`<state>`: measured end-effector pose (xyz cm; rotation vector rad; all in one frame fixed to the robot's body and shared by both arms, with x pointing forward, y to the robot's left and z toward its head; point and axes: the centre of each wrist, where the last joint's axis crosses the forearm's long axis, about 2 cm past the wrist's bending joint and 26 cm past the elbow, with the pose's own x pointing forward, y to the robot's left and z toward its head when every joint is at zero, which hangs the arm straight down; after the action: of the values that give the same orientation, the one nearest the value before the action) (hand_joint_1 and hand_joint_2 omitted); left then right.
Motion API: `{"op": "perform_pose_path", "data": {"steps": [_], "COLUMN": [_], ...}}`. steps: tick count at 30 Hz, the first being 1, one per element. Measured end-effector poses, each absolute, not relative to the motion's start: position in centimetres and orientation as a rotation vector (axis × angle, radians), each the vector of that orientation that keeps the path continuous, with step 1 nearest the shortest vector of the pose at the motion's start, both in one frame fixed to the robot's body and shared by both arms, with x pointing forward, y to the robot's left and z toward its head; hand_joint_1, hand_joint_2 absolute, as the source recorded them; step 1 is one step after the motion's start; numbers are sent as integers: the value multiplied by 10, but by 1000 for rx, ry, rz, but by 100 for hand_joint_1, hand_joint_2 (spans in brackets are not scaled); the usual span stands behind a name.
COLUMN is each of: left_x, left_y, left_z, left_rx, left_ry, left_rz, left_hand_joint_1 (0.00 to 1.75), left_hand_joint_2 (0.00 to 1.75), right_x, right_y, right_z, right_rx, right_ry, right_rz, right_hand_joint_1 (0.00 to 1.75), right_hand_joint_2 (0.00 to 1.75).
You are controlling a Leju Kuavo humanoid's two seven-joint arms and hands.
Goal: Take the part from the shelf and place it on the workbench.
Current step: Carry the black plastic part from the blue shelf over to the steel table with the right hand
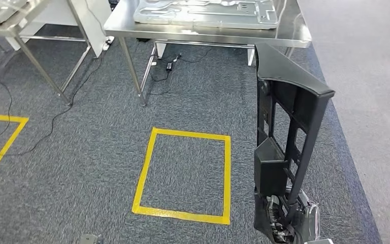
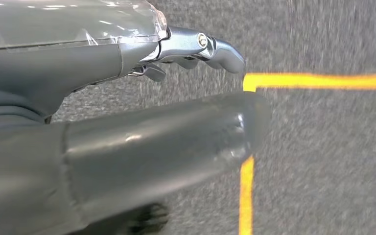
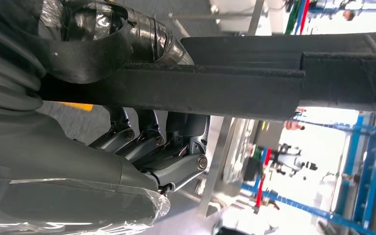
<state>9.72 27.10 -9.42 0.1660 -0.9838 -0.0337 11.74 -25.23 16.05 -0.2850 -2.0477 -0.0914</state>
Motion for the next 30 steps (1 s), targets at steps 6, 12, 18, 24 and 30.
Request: {"op": "perform_pose_path", "data": {"steps": [6,12,18,24,30], "left_x": [90,89,86,83,89], "left_y": [272,272,273,273,275], "left_z": [-96,-96,-97,-97,-96], "left_rx": [163,158,159,158,165], "left_ry": [-947,-941,-934,-927,-939], "left_rz": [-34,-36,-40,-42,-46], "left_hand_joint_1": [0,0,0,0,0], "left_hand_joint_2": [0,0,0,0,0], "right_x": [117,116,115,114,112], "right_y": [-250,-249,-250,-250,-249], "right_z": [160,160,158,156,155], "right_rx": [-292,-295,-300,-303,-300], "right_ry": [-2036,-2031,-2024,-2005,-1977], "right_rz": [-92,-73,-62,-58,-62], "right_hand_joint_1": [175,175,175,175,175], "right_hand_joint_2": [175,175,175,175,175]}}
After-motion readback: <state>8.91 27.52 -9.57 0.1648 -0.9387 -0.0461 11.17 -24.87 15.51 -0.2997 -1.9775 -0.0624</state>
